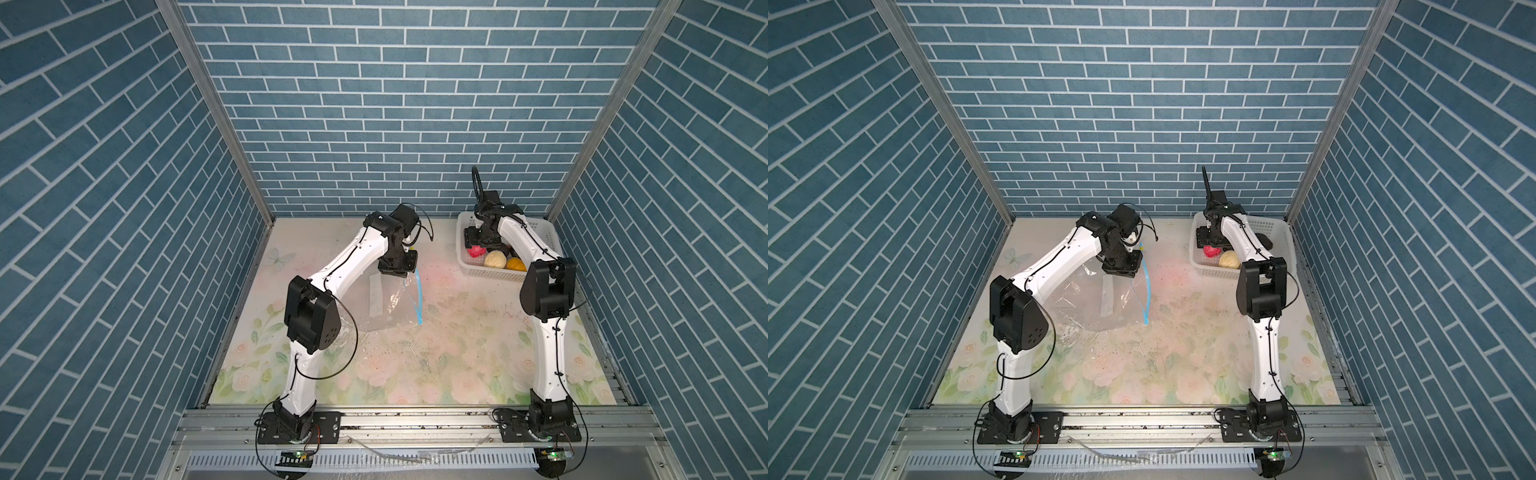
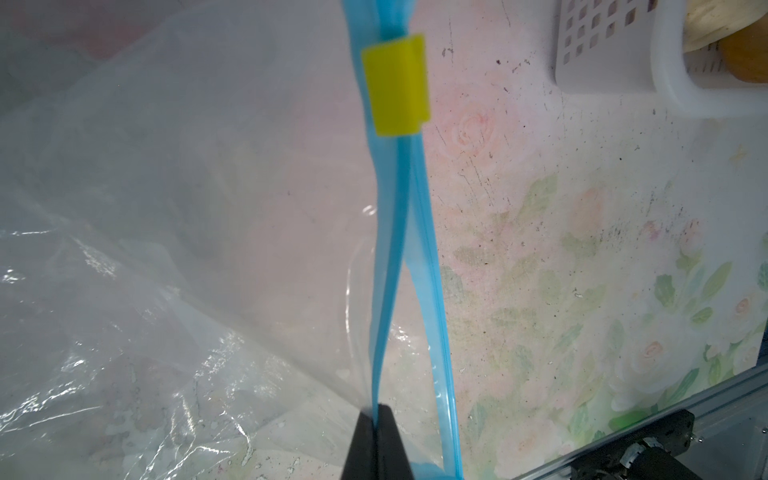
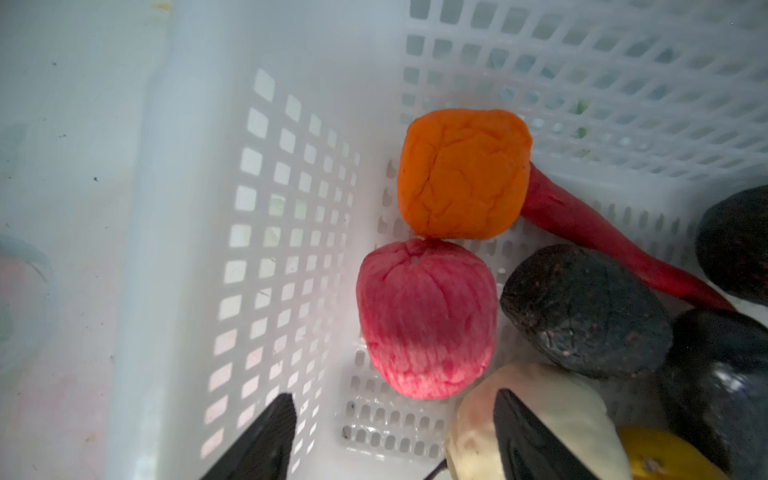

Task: Place the food in the zip-top bag and seal the zipper
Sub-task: 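Lower right gripper into basket and grasp the pink-red apple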

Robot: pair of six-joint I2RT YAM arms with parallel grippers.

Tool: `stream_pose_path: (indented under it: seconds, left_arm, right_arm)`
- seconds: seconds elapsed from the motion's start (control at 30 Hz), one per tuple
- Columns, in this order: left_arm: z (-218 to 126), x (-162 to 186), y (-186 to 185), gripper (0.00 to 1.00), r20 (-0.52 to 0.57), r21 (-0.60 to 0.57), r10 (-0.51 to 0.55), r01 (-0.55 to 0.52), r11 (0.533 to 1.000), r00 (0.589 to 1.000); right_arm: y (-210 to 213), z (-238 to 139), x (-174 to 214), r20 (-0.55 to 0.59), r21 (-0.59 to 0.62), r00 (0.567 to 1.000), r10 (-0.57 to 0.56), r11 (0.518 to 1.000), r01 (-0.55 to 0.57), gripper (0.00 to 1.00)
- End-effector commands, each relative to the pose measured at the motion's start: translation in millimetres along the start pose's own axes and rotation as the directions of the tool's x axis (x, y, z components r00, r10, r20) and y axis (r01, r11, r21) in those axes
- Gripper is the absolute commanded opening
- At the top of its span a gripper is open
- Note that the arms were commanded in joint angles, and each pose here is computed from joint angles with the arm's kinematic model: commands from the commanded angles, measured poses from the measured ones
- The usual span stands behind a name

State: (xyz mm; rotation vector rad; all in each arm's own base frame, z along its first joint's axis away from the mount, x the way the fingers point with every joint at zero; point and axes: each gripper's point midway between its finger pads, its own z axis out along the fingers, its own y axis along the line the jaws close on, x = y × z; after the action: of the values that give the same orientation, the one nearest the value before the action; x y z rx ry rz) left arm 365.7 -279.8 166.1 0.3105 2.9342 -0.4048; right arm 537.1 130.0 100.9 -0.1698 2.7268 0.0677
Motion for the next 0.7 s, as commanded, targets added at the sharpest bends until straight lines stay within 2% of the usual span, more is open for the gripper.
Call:
stream_pose_path:
  seconds: [0.0, 0.2, 0.67]
  left_arm:
    - [2, 1, 3, 0.00, -0.019, -0.008, -0.004, 0.004, 1.000, 1.000]
    - [3, 0, 3, 0.00, -0.019, -0.008, -0.005, 0.005, 1.000, 1.000]
    - [6, 1, 6, 0.00, -0.026, -0.017, -0.004, 0.003, 1.000, 1.000]
  right_arm:
    - [-6, 0, -8, 0.005, 0.025, 0.999, 0.035, 0.999, -0.035, 0.77]
    - [-13, 15, -7, -0.021, 0.072, 0.999, 0.037, 0.997, -0.035, 0.77]
    - [-11, 39, -5, -0.039, 0.055, 0.998, 0.054, 0.997, -0.052, 0.75]
